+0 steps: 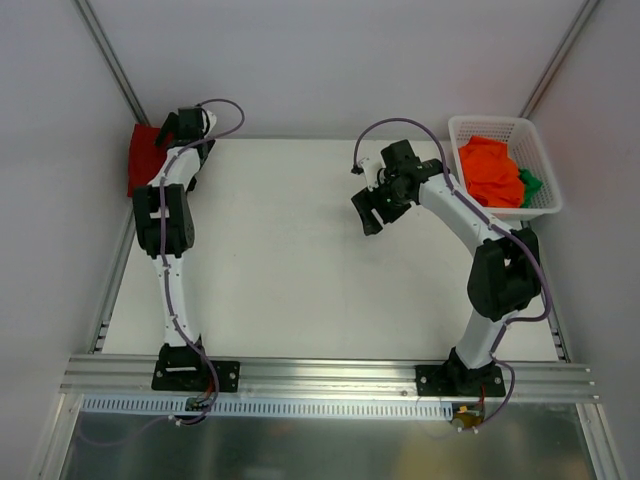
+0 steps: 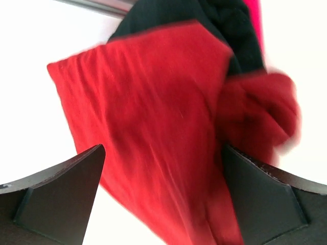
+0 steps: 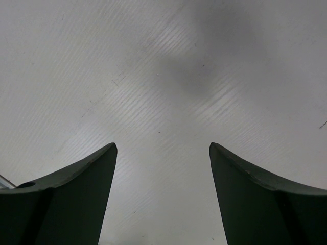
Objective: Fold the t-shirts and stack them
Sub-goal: Neatly place the folded tshirt to the corner
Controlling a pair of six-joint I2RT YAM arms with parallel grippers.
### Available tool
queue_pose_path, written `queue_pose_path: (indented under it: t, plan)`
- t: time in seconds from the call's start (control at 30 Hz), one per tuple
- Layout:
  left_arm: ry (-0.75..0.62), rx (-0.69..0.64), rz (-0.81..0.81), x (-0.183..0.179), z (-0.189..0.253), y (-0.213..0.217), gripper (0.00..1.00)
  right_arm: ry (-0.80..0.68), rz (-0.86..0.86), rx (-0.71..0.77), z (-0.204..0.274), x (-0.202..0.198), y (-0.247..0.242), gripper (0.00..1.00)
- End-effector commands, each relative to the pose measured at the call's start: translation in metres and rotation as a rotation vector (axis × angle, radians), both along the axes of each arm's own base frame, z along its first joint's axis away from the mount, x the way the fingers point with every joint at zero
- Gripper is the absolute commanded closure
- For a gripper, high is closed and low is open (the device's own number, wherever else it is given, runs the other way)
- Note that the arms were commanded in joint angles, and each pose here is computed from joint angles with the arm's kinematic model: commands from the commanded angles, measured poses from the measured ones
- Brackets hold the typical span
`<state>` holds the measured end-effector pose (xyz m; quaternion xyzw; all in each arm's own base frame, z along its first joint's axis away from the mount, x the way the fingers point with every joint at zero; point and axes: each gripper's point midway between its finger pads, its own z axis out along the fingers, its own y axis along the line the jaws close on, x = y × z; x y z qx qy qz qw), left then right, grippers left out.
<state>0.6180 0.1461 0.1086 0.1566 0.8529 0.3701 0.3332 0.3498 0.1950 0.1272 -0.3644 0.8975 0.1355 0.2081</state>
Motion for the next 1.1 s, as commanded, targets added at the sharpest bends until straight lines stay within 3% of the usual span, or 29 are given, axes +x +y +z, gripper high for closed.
queue_pose_path:
  t: [0.0,0.03,0.13,0.2,0.27,0.3,0.33,0.4,0.43,0.53,0.63,0.8,1.07]
  plan:
    - [-0.151,-0.117,-0.035,-0.014,0.06,-0.019,0.01,-0.045,-0.005,0.029,0.019,0.0,0.001,0.23]
    - [-0.213,-0.146,-0.052,-0.019,0.087,-0.024,0.01,-0.04,-0.003,0.03,0.017,0.0,0.002,0.23]
    - [-0.259,-0.204,-0.074,-0.037,0.112,-0.031,0.01,-0.038,-0.003,0.033,0.017,0.001,0.004,0.23]
    - [-0.243,-0.317,-0.132,-0.049,0.107,-0.05,0.01,-0.035,-0.001,0.033,0.016,0.001,0.004,0.23]
    - [-0.267,-0.388,-0.173,-0.073,0.131,-0.066,0.01,-0.044,-0.001,0.033,0.018,0.002,0.003,0.23]
    - [-0.216,-0.442,-0.216,-0.089,0.111,-0.079,0.01,-0.061,-0.006,0.03,0.018,0.004,0.002,0.23]
    - [-0.274,-0.467,-0.249,-0.107,0.141,-0.088,0.01,-0.072,-0.008,0.026,0.018,0.005,0.001,0.23]
    - [-0.262,-0.541,-0.295,-0.134,0.138,-0.103,0.01,-0.093,-0.014,0.015,0.018,0.006,-0.002,0.23]
    - [-0.302,-0.632,-0.378,-0.15,0.164,-0.122,0.01,-0.101,-0.012,0.014,0.019,0.007,-0.003,0.24]
    - [-0.247,-0.835,-0.447,-0.184,0.186,-0.154,0.01,-0.104,-0.013,0.039,0.021,0.005,-0.001,0.24]
    - [-0.199,-0.953,-0.328,-0.197,0.189,-0.157,0.01,-0.09,-0.006,0.073,0.023,0.0,0.005,0.24]
    - [-0.199,-0.908,-0.164,-0.214,0.171,-0.139,0.01,-0.108,-0.003,0.107,0.034,-0.003,0.009,0.24]
    - [-0.225,-0.837,-0.226,-0.246,0.176,-0.14,0.01,-0.112,-0.01,0.102,0.034,-0.003,0.008,0.24]
